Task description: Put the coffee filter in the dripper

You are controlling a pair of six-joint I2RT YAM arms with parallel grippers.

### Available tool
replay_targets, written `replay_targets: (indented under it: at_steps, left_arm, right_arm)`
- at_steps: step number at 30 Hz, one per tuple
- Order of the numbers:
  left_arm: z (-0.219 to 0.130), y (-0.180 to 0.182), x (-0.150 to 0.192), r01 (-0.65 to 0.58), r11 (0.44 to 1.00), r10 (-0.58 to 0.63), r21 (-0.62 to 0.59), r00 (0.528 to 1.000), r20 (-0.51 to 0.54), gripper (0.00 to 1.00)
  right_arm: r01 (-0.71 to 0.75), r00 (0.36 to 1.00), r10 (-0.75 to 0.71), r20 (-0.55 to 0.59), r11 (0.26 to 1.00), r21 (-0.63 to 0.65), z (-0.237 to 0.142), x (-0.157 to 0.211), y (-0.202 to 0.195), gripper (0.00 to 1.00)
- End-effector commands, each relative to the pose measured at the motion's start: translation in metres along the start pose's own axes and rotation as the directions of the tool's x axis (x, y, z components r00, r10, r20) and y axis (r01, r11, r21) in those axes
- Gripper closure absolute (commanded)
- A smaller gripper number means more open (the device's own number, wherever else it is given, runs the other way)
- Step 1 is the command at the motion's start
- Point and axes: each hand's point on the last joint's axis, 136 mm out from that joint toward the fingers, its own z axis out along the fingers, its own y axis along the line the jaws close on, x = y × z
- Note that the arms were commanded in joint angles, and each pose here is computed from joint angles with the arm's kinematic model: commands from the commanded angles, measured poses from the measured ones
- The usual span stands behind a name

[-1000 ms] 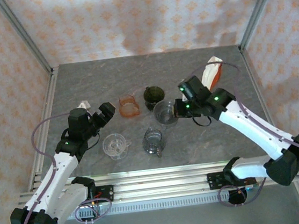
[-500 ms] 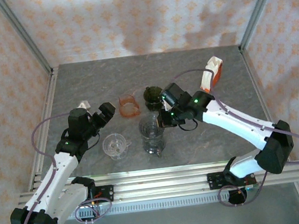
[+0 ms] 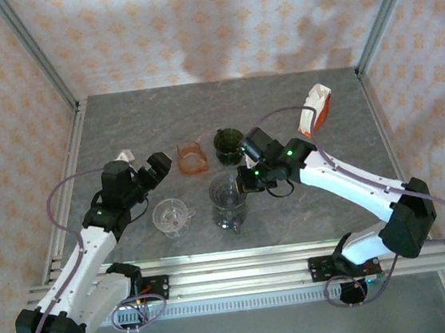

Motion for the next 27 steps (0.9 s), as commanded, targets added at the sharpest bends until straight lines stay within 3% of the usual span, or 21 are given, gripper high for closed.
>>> replay_targets:
  at_steps: [1,19,27]
  left_arm:
    - [-0.001,0.002,0.003,-0.003,1.000,0.003,-0.001,1.000,-0.006,0.00]
    - [-0.001,0.003,0.004,-0.002,1.000,0.002,-0.003,1.000,-0.009,0.00]
    - [-0.001,0.002,0.004,-0.002,1.000,0.002,0.000,1.000,-0.008,0.00]
  right_arm:
    - [-0.004,1.000,0.004,0.016,1.000,0.000,0.004,-0.002,0.001,1.00]
    - [-0.024,1.000,0.024,-0.011,1.000,-0.004,0.015,0.004,-0.002,1.00]
    - [-0.030,0.999,0.030,-0.013,1.000,-0.004,0.015,0.004,-0.002,0.82]
